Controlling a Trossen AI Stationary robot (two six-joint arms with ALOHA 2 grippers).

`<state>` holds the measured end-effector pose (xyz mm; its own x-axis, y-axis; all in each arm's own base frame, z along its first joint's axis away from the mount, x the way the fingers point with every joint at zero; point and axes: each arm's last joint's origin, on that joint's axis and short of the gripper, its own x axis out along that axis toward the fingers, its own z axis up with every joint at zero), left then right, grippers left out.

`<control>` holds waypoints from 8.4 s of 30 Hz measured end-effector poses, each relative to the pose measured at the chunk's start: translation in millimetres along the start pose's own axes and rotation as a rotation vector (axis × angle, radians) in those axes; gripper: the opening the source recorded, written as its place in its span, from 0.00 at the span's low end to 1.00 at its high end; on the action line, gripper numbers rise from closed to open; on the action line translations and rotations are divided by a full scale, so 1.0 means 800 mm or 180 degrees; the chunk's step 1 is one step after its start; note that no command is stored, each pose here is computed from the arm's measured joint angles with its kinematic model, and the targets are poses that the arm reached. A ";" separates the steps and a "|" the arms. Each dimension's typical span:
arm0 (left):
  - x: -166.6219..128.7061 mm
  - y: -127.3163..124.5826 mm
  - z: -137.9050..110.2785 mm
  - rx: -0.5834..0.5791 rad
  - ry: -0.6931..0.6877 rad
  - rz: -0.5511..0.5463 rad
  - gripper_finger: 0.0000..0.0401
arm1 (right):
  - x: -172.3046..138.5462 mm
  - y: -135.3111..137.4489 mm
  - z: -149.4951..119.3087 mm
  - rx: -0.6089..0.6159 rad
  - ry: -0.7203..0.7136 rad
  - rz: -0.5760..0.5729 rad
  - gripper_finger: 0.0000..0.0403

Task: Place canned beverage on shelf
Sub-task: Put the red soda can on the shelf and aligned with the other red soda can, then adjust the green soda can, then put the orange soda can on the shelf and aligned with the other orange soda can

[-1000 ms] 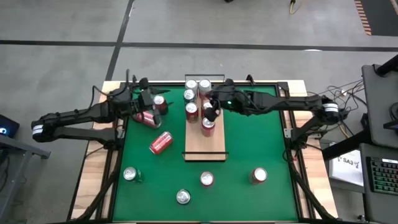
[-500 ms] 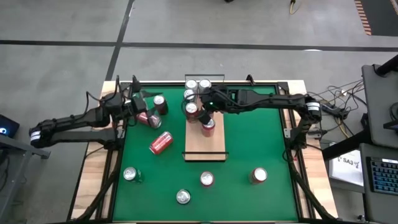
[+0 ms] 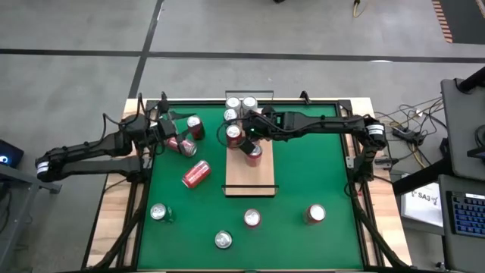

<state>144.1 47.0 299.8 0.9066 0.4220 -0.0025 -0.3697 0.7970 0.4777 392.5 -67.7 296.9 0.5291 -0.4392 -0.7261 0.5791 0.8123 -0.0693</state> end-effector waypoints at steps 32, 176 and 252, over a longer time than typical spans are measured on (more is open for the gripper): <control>0.000 0.000 0.000 -0.0003 0.0000 0.0012 0.37 | 0.000 0.005 -0.001 -0.0137 0.0144 0.0068 0.03; 0.004 -0.001 -0.005 0.0057 0.0189 0.0097 0.37 | 0.097 -0.033 0.047 -0.0188 -0.0679 0.0300 0.03; 0.021 -0.114 -0.038 -0.2532 0.3911 -0.0819 0.22 | -0.167 0.041 -0.031 -0.1131 -0.0712 0.1053 0.03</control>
<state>186.5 -5.2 229.3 0.3776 0.0054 -0.9259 -0.6087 0.7551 -0.2438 325.6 27.4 374.3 0.7895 -0.1771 -0.5876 0.1337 0.9841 -0.1170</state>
